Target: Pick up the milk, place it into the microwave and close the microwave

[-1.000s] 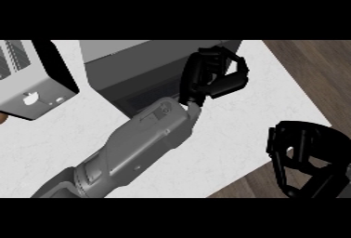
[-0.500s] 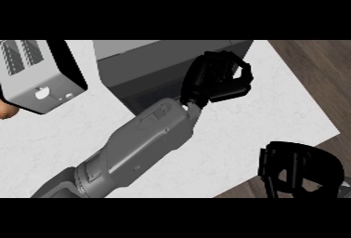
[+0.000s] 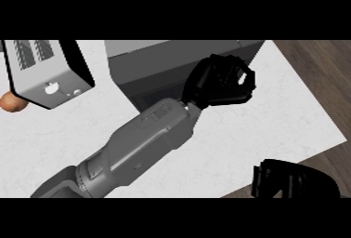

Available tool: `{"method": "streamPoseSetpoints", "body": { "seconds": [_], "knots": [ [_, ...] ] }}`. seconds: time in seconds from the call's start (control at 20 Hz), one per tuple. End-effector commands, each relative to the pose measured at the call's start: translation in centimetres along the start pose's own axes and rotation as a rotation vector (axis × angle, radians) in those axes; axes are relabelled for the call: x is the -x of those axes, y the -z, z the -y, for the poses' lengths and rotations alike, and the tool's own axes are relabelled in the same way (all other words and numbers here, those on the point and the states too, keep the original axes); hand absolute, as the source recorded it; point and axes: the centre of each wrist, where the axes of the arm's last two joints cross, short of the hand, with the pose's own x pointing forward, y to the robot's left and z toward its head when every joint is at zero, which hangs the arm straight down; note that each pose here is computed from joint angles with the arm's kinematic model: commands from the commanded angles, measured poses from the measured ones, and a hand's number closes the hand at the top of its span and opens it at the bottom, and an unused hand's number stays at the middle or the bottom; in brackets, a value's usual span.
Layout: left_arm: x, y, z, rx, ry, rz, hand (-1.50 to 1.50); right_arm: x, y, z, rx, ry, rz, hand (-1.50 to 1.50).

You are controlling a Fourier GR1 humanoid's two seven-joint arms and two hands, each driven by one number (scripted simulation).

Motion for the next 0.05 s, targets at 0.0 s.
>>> {"method": "streamPoseSetpoints", "body": {
  "seconds": [0.0],
  "knots": [
    [3.58,-2.55,-8.03,-0.313,-0.065,-0.097,1.5,0.08,0.21,-1.49,0.009,0.002,0.008,1.5]
  ]
}}
